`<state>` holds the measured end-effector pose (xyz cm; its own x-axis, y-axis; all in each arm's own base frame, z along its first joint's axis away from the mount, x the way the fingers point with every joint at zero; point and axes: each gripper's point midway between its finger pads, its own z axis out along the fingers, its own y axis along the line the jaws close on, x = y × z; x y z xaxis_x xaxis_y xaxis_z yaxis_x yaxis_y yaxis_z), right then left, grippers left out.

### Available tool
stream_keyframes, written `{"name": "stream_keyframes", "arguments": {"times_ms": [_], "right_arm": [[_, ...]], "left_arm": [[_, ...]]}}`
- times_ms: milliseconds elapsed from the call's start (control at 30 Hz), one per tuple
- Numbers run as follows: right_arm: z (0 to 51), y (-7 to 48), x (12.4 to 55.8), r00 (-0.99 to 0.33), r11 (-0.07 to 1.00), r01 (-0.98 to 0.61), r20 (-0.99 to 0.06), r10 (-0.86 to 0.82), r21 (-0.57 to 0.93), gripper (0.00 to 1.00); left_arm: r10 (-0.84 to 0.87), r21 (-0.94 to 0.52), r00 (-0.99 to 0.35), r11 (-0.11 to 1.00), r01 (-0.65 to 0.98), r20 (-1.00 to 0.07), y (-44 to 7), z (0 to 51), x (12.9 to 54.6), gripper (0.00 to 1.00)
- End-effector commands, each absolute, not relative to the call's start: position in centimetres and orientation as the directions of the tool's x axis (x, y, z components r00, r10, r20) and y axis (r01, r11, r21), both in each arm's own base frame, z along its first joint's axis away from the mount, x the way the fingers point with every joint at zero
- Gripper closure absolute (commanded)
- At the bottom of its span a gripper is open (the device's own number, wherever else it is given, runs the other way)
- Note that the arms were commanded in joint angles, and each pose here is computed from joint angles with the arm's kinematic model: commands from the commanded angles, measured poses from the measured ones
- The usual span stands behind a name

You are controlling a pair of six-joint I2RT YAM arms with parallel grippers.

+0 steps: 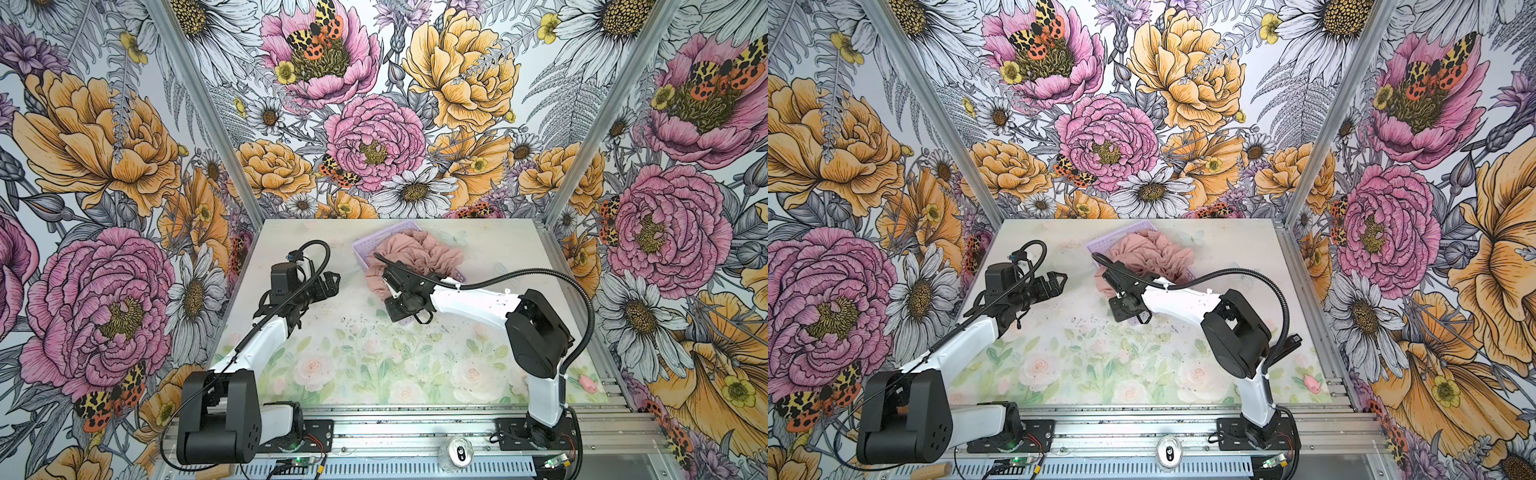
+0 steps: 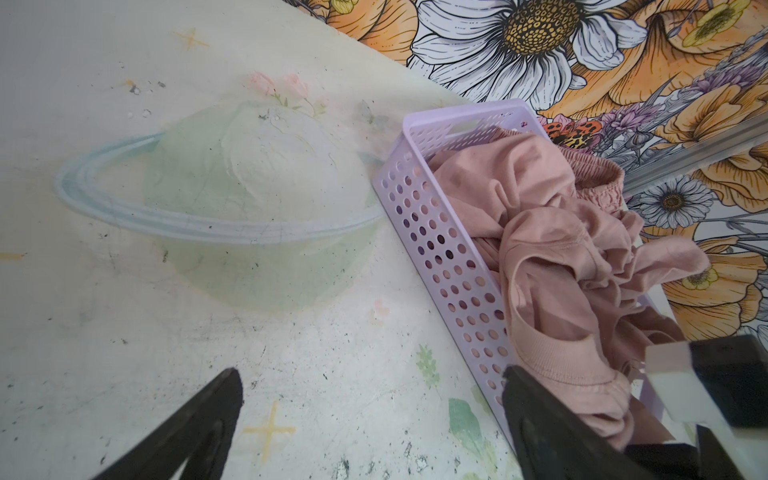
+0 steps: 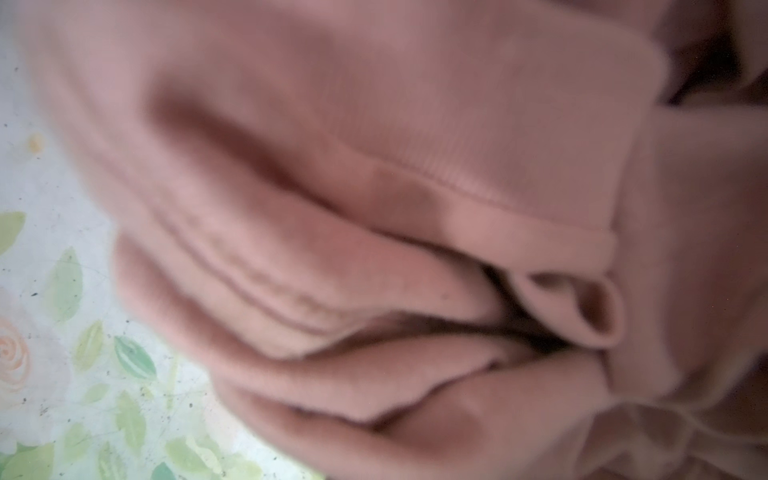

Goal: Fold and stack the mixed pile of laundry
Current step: 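Reach the right gripper into the lilac basket and grasp pink garment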

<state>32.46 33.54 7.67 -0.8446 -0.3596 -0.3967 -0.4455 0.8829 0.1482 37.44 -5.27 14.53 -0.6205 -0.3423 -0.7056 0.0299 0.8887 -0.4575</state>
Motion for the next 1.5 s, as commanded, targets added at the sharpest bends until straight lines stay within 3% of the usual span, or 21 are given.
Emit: {"name": "stream_keyframes", "arguments": {"times_ms": [0, 333, 567, 1200, 1233, 1300, 1467], "right_arm": [[8.2, 28.1, 34.2, -0.882, 0.937, -0.336, -0.381, -0.277, 0.096, 1.0], [6.9, 13.2, 38.1, -0.918, 0.982, -0.173, -0.349, -0.188, -0.074, 1.0], [7.4, 5.5, 42.2, -0.921, 0.989, -0.103, -0.365, -0.134, -0.103, 1.0], [7.2, 0.4, 46.6, -0.918, 0.975, -0.122, -0.352, -0.182, -0.188, 0.99], [8.2, 0.5, 46.6, -0.915, 0.976, -0.118, -0.363, -0.178, -0.181, 0.83], [10.4, 0.8, 46.6, -0.907, 0.982, -0.107, -0.39, -0.161, -0.157, 0.63], [17.1, 0.9, 46.6, -0.86, 0.999, -0.037, -0.508, -0.042, -0.019, 0.34]], "left_arm": [[-0.348, -0.472, -0.63, 0.881, 0.033, -0.694, -5.4, 14.5, 37.7, 0.01], [-0.334, -0.471, -0.649, 0.881, 0.044, -0.684, -6.0, 14.1, 37.7, 0.01], [-0.324, -0.478, -0.665, 0.877, 0.056, -0.673, -6.6, 13.9, 37.9, 0.01], [-0.32, -0.475, -0.678, 0.879, 0.049, -0.661, -6.7, 13.9, 38.4, 0.01], [-0.319, -0.476, -0.679, 0.878, 0.05, -0.661, -6.8, 13.9, 38.4, 0.01], [-0.321, -0.477, -0.675, 0.877, 0.052, -0.664, -6.8, 14.2, 38.5, 0.01], [-0.323, -0.478, -0.667, 0.876, 0.058, -0.672, -7.2, 14.9, 38.7, 0.01]]}}
